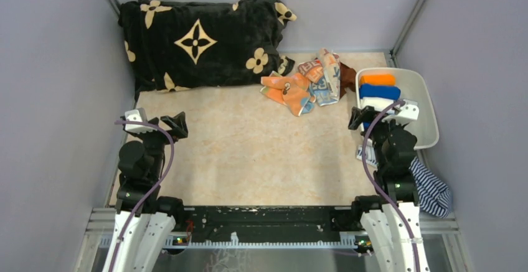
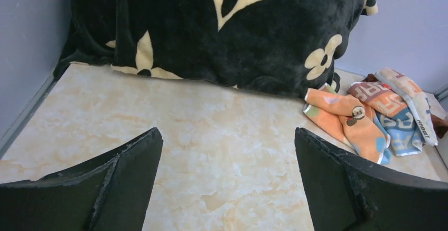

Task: Roll the towels
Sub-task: Move the towel to the center of the board.

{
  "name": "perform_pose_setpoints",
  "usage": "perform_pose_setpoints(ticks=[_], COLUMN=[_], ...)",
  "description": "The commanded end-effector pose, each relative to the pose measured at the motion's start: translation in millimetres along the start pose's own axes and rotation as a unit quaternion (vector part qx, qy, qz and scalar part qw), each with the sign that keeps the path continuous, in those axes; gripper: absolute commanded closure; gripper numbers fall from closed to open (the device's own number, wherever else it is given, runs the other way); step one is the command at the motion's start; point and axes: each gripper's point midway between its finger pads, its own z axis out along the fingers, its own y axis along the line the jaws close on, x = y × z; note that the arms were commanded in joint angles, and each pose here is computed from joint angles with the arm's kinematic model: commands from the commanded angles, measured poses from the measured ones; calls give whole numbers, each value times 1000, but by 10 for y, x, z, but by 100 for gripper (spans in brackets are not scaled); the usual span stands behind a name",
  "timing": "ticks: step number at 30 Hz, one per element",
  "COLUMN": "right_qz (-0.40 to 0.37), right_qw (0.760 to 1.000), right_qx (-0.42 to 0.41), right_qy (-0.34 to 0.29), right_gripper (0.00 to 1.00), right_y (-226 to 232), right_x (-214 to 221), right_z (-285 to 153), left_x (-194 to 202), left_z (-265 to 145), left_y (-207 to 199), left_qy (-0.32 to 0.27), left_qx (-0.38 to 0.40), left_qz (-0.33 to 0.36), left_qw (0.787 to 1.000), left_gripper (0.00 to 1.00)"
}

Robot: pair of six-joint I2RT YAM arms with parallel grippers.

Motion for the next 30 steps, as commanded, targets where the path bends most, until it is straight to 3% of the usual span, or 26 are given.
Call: perform_pose_setpoints(ticks=[1,11,19,30], right_qz=[-1,7,6,-75], right_qw=[999,992,982,963], right_qx=[-37,-119,-145,-166], right_qy=[-15,51,120,200], right_gripper=[7,11,12,13], right_y=[164,498,657,1185], right_x=[-130,102,555,1198], right_z=[59,393,970,1817], left_x=[-50,117,166,271], left_z=[-12,-55,-59,-18], left_y=[-76,-320,-359,-372], left_qy=[-15,5,15,36], left_qx=[25,117,131,138], left_qz=[11,77,85,94], left_qw=[1000,990,988,985], left_gripper=[0,0,0,0])
